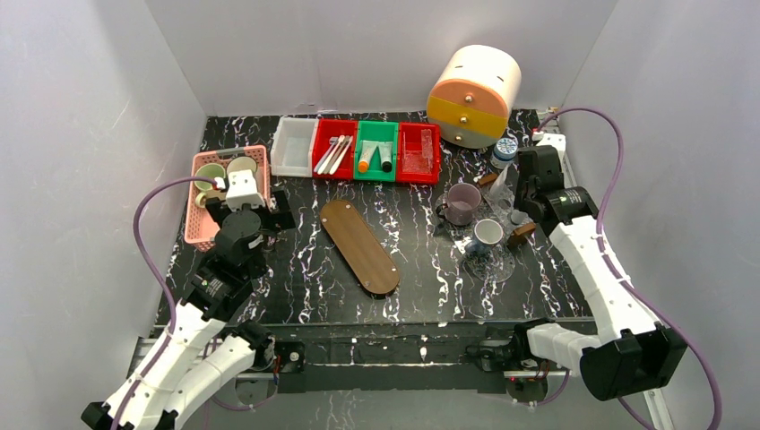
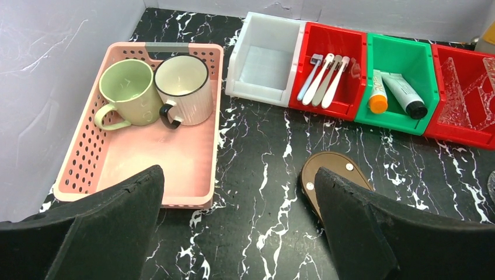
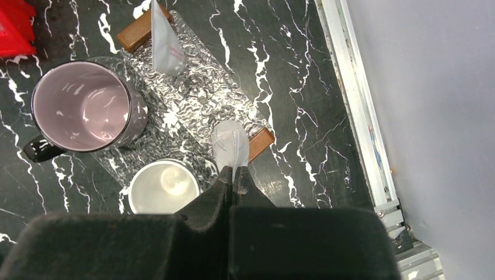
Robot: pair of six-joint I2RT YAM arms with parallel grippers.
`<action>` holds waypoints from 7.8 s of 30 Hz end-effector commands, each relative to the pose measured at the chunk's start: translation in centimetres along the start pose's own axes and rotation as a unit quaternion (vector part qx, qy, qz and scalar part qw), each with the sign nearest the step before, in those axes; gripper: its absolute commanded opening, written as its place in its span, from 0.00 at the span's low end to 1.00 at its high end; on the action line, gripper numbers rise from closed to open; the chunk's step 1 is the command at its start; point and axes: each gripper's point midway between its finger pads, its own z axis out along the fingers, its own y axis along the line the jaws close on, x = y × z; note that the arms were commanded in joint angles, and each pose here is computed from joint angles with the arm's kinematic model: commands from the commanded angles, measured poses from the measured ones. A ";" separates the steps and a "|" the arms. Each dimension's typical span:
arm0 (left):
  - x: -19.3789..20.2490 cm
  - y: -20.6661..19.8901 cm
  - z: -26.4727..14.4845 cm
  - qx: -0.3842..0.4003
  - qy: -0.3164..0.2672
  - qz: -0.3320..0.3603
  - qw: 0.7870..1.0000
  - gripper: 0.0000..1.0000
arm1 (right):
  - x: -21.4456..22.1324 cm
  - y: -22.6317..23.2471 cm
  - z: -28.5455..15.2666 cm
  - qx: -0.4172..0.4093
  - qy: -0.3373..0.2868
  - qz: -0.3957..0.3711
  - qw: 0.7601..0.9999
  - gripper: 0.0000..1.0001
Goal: Prepare toiletry sets of a toothbrush and toothpaste on the tray
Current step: Adjust the toothpaste holder at the center of the board, then place the toothpaste in the toothpaste holder, then pick up the toothbrush from the storage box.
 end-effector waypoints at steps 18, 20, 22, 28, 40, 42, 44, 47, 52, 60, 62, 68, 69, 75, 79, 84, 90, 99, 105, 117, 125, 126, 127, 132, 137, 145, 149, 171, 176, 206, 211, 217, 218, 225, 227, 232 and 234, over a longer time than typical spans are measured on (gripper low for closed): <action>0.5 0.3 0.8 0.003 0.008 -0.022 1.000 0.98 | -4.6 -1.6 0.2 0.010 -0.072 0.076 0.994 0.01; 0.6 0.3 0.9 0.004 0.009 -0.023 1.000 0.98 | -4.7 -1.7 0.3 0.014 -0.075 0.079 0.994 0.01; 0.6 0.3 1.0 0.005 0.010 -0.024 1.000 0.98 | -4.7 -1.7 0.5 0.017 -0.076 0.084 0.993 0.01; 0.8 0.2 1.2 0.007 0.013 -0.023 1.000 0.98 | -4.1 -1.4 1.4 0.014 -0.067 0.085 0.994 0.01; 1.0 0.1 1.3 0.009 0.016 -0.023 1.000 0.98 | -1.6 -0.9 3.0 0.007 -0.038 0.087 0.995 0.01; 0.9 0.2 1.3 0.009 0.015 -0.024 1.000 0.98 | -1.3 -0.8 2.9 0.003 -0.032 0.087 0.996 0.01; 1.0 0.1 1.3 0.010 0.016 -0.023 1.000 0.98 | -1.0 -0.6 2.7 -0.003 -0.023 0.087 0.996 0.01; 1.0 0.0 1.3 0.013 0.017 -0.024 1.000 0.98 | -0.6 -0.3 2.3 -0.015 -0.012 0.084 0.996 0.01; 1.0 0.0 1.4 0.014 0.018 -0.023 0.999 0.98 | 0.1 -0.3 1.7 -0.023 0.005 0.081 0.996 0.01; 1.2 -0.1 1.5 0.015 0.020 -0.024 0.999 0.98 | 0.7 -0.2 1.1 -0.031 0.025 0.081 0.996 0.02; 1.2 -0.1 1.5 0.015 0.020 -0.024 0.999 0.98 | 0.7 -0.4 1.2 -0.026 0.023 0.081 0.996 0.02; 1.2 -0.1 1.6 0.016 0.022 -0.023 0.999 0.98 | 0.0 -0.5 2.0 -0.016 0.011 0.087 0.996 0.02; 1.2 -0.1 1.6 0.016 0.022 -0.023 0.999 0.98 | 0.0 -0.6 2.3 -0.010 0.011 0.088 0.996 0.02; 1.4 -0.2 1.6 0.018 0.023 -0.023 0.999 0.98 | -0.1 -0.5 3.3 0.000 0.009 0.093 0.996 0.02; 1.3 -0.3 1.7 0.021 0.023 -0.023 0.999 0.98 | -0.1 -0.6 3.5 0.005 0.007 0.092 0.996 0.02; 1.3 -0.4 1.7 0.021 0.024 -0.023 0.999 0.98 | -0.5 -0.6 3.2 0.002 0.009 0.090 0.996 0.02; 1.4 -0.4 1.7 0.022 0.024 -0.023 0.999 0.98 | -0.3 -0.7 2.1 -0.007 0.022 0.080 0.996 0.03; 1.4 -0.5 1.8 0.024 0.024 -0.024 0.999 0.98 | 1.3 -1.0 1.4 -0.010 0.041 0.066 0.997 0.04; 1.4 -0.4 1.8 0.023 0.025 -0.023 0.999 0.98 | -1.2 -1.0 0.7 -0.016 0.002 0.078 0.997 0.05; 1.4 -0.3 1.9 0.019 0.025 -0.023 0.999 0.98 | -3.2 -1.1 1.2 -0.007 -0.031 0.095 0.995 0.05; 1.5 -0.3 1.8 0.020 0.026 -0.024 0.999 0.98 | -1.7 -0.8 2.5 -0.001 -0.017 0.099 0.995 0.05; 1.5 -0.3 1.8 0.020 0.025 -0.025 0.999 0.98 | -1.5 -0.8 2.6 0.000 -0.015 0.098 0.995 0.05; 1.5 -0.3 1.8 0.021 0.025 -0.024 0.999 0.98 | -1.4 -0.8 2.8 0.001 -0.014 0.098 0.995 0.05; 1.5 -0.4 1.8 0.024 0.025 -0.025 0.999 0.98 | -0.4 -0.6 3.5 0.005 0.000 0.095 0.995 0.05; 1.4 -0.4 1.8 0.023 0.025 -0.025 0.999 0.98 | 0.3 -0.8 3.9 0.010 0.005 0.094 0.995 0.05; 1.4 -0.4 1.8 0.024 0.024 -0.025 0.999 0.99 | 1.2 -0.5 4.6 0.012 0.016 0.090 0.996 0.07; 1.4 -0.3 1.8 0.022 0.024 -0.024 0.999 0.98 | 1.6 -0.2 5.0 0.008 0.021 0.092 0.996 0.08; 1.4 -0.4 1.7 0.027 0.023 -0.026 0.999 0.98 | -0.7 0.3 2.9 -0.032 -0.025 0.118 0.992 0.49; 1.7 -0.7 1.8 0.032 0.029 -0.021 0.999 0.98 | -3.1 0.3 0.5 -0.063 -0.078 0.129 0.987 0.60; 4.1 -5.2 5.9 0.057 0.132 -0.013 0.990 0.98 | -4.4 -0.5 -11.3 -0.211 -0.349 0.136 0.903 0.98; 4.2 -6.5 7.7 0.062 0.157 0.010 0.986 0.95 | -3.6 -0.8 -11.6 -0.211 -0.374 0.136 0.893 0.98; 5.5 -8.3 10.4 0.066 0.199 0.042 0.977 0.85 | -3.1 -1.3 -11.8 -0.203 -0.392 0.137 0.887 0.98; 5.6 -8.6 10.9 0.067 0.205 0.047 0.975 0.83 | -3.0 -1.4 -11.7 -0.201 -0.393 0.139 0.886 0.98; 7.6 -11.6 14.6 0.078 0.249 0.065 0.963 0.66 | -2.5 -2.0 -11.6 -0.187 -0.404 0.137 0.885 0.98; 8.2 -12.5 15.8 0.083 0.259 0.071 0.960 0.62 | -2.4 -2.1 -11.6 -0.185 -0.408 0.138 0.883 0.98; 9.3 -13.4 18.8 0.067 0.273 0.102 0.954 0.49 | -2.3 -2.5 -12.0 -0.181 -0.416 0.140 0.880 0.98; 10.5 -13.7 20.0 0.062 0.281 0.119 0.950 0.46 | -2.2 -2.6 -12.2 -0.180 -0.420 0.141 0.878 0.98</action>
